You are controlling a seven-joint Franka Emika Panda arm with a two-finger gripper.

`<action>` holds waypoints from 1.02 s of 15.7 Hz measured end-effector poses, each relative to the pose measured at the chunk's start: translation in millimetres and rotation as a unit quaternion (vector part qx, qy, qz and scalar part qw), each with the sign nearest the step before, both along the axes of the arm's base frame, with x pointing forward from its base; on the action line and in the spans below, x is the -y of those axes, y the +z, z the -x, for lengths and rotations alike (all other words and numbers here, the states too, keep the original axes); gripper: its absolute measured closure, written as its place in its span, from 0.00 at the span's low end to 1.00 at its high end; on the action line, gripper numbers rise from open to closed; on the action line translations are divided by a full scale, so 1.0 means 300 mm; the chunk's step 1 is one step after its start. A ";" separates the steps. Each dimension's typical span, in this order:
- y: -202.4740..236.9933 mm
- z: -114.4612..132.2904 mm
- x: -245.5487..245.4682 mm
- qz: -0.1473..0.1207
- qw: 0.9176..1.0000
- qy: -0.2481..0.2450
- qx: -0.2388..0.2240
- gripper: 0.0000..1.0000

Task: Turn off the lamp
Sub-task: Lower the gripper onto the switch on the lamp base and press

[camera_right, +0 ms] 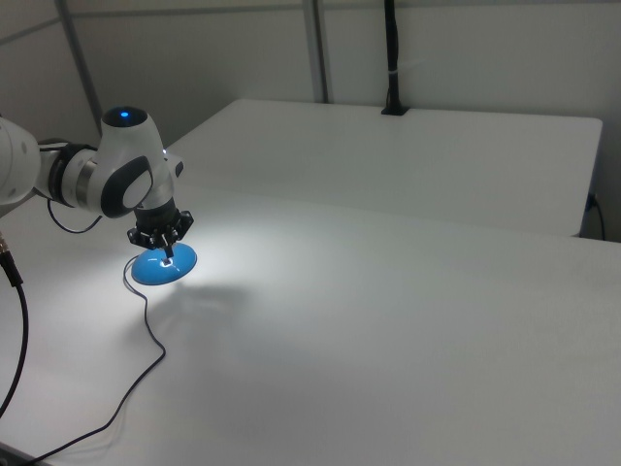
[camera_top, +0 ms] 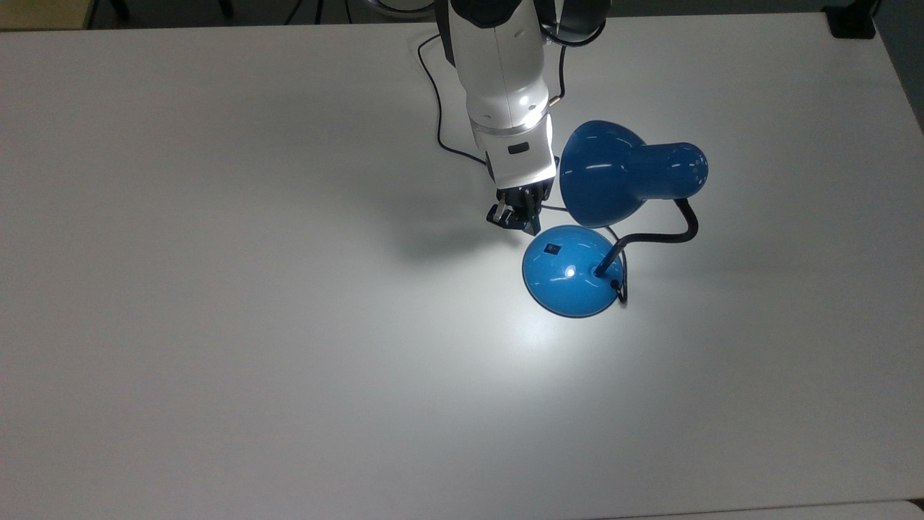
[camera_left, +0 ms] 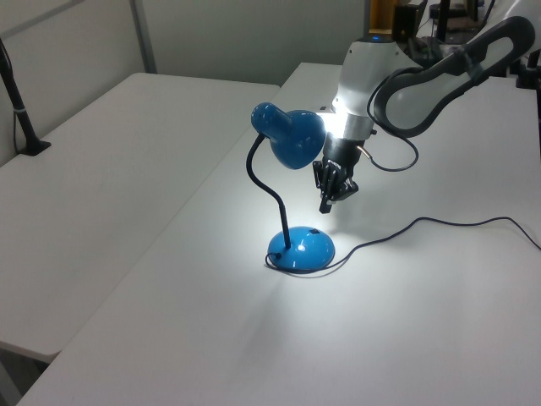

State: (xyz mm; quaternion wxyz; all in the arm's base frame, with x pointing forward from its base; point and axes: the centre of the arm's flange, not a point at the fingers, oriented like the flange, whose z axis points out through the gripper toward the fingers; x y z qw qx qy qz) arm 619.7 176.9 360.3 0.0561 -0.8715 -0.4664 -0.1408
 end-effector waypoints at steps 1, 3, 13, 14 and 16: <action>-0.005 -0.001 -0.001 -0.006 1.000 0.009 0.001 0.99; -0.017 -0.004 -0.009 -0.016 1.000 0.019 0.007 0.99; -0.085 -0.015 -0.066 -0.023 0.999 0.032 0.033 0.99; -0.089 -0.015 -0.065 -0.022 0.999 0.032 0.033 0.99; -0.100 -0.015 -0.065 -0.022 0.999 0.032 0.030 0.99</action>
